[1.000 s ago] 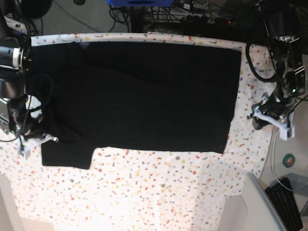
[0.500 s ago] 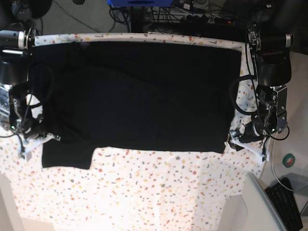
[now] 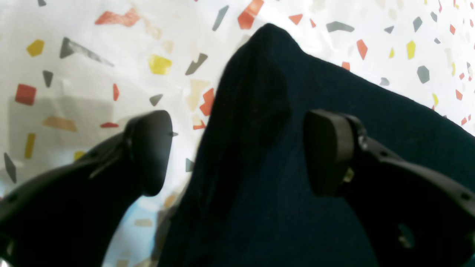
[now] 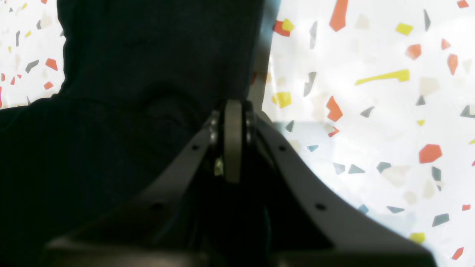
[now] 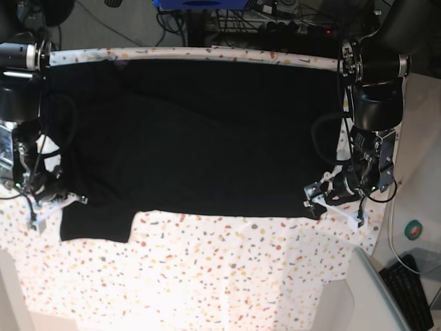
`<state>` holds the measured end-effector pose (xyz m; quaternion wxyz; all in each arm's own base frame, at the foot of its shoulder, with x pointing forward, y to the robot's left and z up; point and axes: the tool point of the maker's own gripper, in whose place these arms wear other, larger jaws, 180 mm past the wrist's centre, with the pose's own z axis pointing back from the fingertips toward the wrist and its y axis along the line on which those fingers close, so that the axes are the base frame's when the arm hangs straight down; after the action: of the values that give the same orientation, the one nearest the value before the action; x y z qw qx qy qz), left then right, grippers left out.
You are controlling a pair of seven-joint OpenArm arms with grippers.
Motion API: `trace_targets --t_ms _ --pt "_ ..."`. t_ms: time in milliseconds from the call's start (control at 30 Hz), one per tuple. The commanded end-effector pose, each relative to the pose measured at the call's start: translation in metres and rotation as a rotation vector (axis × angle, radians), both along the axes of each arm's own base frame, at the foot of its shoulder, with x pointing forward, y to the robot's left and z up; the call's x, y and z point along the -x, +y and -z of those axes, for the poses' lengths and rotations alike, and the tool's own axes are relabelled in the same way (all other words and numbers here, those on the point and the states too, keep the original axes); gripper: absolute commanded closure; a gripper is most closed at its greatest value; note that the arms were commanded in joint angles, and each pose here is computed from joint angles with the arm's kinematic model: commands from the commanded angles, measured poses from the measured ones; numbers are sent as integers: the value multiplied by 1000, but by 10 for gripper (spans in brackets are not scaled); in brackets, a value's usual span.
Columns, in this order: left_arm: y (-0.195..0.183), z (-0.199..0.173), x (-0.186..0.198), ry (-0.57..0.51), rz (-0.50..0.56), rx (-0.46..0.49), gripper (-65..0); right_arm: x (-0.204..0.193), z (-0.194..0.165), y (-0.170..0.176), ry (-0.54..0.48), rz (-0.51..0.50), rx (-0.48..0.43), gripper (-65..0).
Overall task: Layout the t-shirt on the table in an organized manner, then fold the t-shirt properly
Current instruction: 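Move the left gripper down to the shirt's hem corner, then grasp the hem edge with both grippers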
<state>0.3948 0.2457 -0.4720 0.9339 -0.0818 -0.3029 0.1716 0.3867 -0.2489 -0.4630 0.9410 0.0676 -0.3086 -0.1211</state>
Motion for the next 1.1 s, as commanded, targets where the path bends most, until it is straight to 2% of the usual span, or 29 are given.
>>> trace_targets --t_ms 0,67,167,200,300,367,567,667,733,900,1067 --pt "0 -8 -8 -26 7 0 -476 -19 -22 -8 -67 3 16 0" --pt "1 -7 -6 -21 6 -1 -327 -18 -21 -8 -66 3 16 0" --pt "6 -8 -4 -39 1 -17 -41 -18 -21 -8 -66 3 16 0" --pt "9 -13 -7 -69 -2 -31 0 -18 -21 -8 -64 3 16 0" --pt "21 -25 -4 -112 17 -93 0 -14 -17 -8 -57 3 16 0" --pt "23 -33 -1 -131 58 -167 0 -14 -17 -8 -55 2 16 0" --pt "11 -26 29 -96 196 -394 0 -14 -17 -8 -54 0 17 0" --pt "2 -21 43 -79 237 -451 0 -14 -16 -7 -54 -1 17 0" --pt "-2 -15 54 -60 251 -462 0 -14 -16 -7 -53 -2 18 0" --pt "-4 -1 74 52 243 -404 0 -14 -16 -7 -53 -2 18 0" --pt "-4 1 77 68 244 -401 0 -13 -16 -7 -52 -2 18 0"
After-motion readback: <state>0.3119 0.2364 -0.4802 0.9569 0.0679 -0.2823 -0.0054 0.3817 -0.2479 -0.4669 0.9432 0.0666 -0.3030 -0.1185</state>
